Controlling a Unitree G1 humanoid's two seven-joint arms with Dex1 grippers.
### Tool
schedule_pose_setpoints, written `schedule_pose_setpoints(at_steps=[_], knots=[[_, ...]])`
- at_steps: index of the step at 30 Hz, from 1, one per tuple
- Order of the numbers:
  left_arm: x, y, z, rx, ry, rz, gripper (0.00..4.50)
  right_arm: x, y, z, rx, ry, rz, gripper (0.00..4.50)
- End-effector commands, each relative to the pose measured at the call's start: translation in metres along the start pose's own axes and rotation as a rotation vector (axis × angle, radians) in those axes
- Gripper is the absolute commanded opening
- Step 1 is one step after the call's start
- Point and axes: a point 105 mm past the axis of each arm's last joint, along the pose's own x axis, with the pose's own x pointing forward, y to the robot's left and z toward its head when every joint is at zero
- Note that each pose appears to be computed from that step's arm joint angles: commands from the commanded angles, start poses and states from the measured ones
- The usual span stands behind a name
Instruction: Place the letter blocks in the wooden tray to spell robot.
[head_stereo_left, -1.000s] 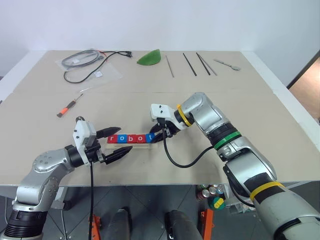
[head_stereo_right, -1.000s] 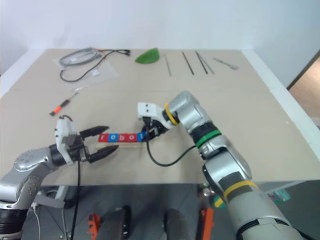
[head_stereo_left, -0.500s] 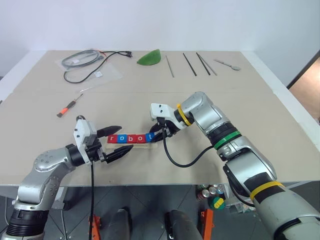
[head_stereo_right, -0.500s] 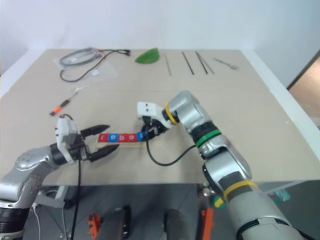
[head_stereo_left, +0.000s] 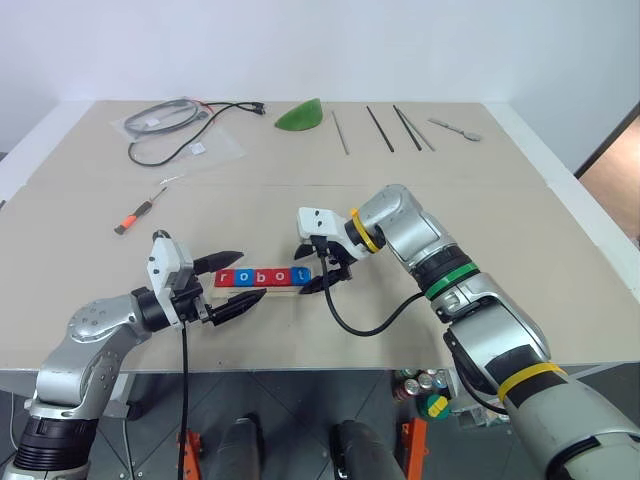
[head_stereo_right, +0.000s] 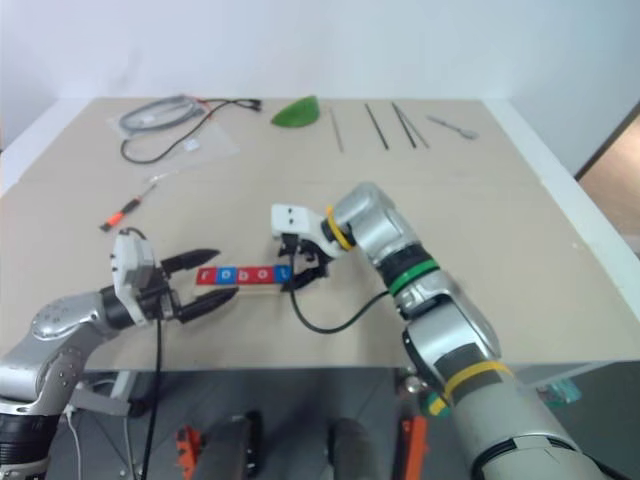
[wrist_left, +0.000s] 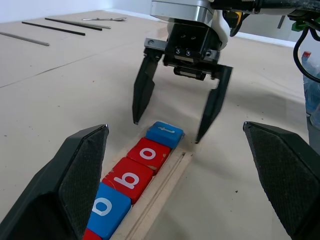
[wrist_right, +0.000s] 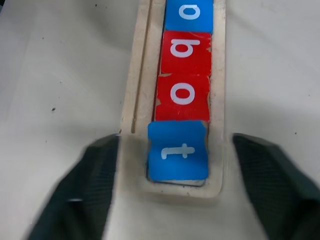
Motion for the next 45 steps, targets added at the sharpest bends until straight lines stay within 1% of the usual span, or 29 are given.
schedule_pose_setpoints(at_steps=[1, 7, 12, 15, 16, 19, 21, 25, 26, 33, 45], knots=[[0.000, 0.002, 0.008, 0.035, -0.022, -0.005, 4.50, -0.010, -0.005, 0.008, -0.032, -0.019, -0.026, 4.46], [0.002, 0.002, 0.008, 0.033, -0.023, -0.015, 4.50, -0.022, -0.012, 0.011, -0.027, -0.031, -0.070, 4.46], [0.002, 0.004, 0.009, 0.034, -0.026, -0.018, 4.50, -0.037, -0.023, 0.025, 0.029, -0.106, -0.117, 4.46], [-0.002, 0.005, 0.005, 0.036, 0.005, -0.014, 4.50, -0.040, -0.023, 0.031, 0.057, -0.162, -0.126, 3.66], [-0.003, 0.005, 0.004, 0.037, 0.010, -0.014, 4.50, -0.041, -0.021, 0.031, 0.052, -0.169, -0.121, 3.23], [-0.004, 0.005, 0.005, 0.033, 0.006, -0.012, 4.50, -0.039, -0.015, 0.032, 0.045, -0.193, -0.107, 2.29], [-0.004, 0.005, 0.004, 0.031, 0.010, -0.012, 4.50, -0.036, -0.012, 0.033, 0.050, -0.211, -0.104, 1.50], [-0.006, 0.004, 0.000, 0.028, 0.026, -0.007, 4.50, -0.028, -0.007, 0.037, 0.069, -0.247, -0.095, 0.12], [-0.007, 0.005, 0.000, 0.028, 0.028, -0.005, 4.50, -0.026, -0.006, 0.037, 0.072, -0.249, -0.095, 0.05], [-0.011, 0.007, 0.000, 0.028, 0.037, 0.006, 4.50, -0.015, -0.005, 0.036, 0.099, -0.248, -0.110, 0.05], [-0.009, 0.007, 0.001, 0.032, 0.031, 0.006, 4.50, 0.003, 0.004, 0.020, 0.116, -0.205, -0.093, 0.05]])
